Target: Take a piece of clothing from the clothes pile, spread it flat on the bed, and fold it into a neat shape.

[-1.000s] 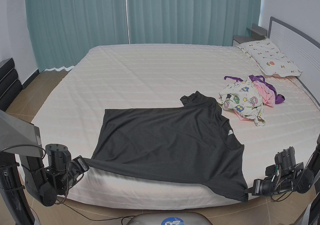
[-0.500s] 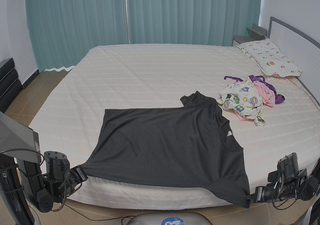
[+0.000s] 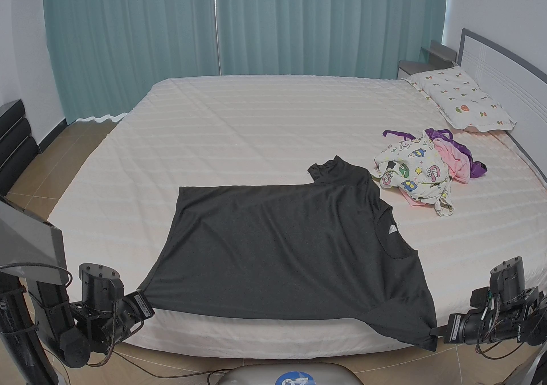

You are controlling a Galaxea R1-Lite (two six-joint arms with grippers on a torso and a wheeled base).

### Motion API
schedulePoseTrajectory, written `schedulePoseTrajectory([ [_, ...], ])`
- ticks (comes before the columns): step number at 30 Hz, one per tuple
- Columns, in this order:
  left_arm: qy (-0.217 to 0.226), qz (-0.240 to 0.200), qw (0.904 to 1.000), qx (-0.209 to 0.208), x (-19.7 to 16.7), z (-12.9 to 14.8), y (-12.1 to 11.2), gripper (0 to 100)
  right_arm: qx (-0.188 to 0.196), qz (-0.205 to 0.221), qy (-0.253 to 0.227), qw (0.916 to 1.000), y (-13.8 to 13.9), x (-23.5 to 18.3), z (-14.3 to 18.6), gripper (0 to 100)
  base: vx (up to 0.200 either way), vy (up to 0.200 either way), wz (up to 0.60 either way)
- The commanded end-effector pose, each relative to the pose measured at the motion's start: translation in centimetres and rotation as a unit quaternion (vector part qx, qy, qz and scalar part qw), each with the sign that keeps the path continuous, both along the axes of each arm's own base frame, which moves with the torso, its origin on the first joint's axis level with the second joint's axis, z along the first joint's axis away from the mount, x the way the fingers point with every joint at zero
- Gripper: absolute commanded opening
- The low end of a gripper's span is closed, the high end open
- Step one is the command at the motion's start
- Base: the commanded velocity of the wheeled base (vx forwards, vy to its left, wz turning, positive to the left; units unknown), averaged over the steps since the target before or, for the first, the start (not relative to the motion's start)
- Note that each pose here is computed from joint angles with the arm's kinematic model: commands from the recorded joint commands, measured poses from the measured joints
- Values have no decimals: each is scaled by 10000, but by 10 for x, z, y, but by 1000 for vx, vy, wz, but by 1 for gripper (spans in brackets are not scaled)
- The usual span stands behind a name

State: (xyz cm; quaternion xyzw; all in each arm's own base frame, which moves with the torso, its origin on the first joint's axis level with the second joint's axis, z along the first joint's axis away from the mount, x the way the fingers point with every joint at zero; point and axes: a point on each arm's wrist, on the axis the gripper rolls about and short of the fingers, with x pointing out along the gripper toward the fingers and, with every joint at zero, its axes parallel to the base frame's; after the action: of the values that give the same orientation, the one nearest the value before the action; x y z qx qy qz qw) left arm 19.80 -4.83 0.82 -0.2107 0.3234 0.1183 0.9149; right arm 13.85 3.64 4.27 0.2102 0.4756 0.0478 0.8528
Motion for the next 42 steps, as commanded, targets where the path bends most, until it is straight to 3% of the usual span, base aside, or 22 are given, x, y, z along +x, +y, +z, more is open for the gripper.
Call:
schedulePoseTrajectory([
  [1, 116, -56, 9999, 21, -8, 3, 0, 0, -6, -97, -2, 10000, -5, -6, 1, 0, 0, 0, 0],
  [17, 824, -223, 9962, 193, -31, 8, 0, 0, -188, -23, 65, 9998, -11, -14, 3, 0, 0, 0, 0],
  [24, 886, -356, 9951, 245, -37, 11, -3, 0, -177, -70, -118, 9997, -13, -12, 7, 0, 0, 0, 0],
  [31, 539, -322, 9980, 106, -23, 17, -6, 0, 43, -134, -656, 9977, -13, 3, 26, 0, 0, 0, 0],
  [42, -616, -47, 9978, -245, 33, 50, -11, 0, 240, -50, -1241, 9920, -5, 51, 51, 0, 0, 0, 0],
])
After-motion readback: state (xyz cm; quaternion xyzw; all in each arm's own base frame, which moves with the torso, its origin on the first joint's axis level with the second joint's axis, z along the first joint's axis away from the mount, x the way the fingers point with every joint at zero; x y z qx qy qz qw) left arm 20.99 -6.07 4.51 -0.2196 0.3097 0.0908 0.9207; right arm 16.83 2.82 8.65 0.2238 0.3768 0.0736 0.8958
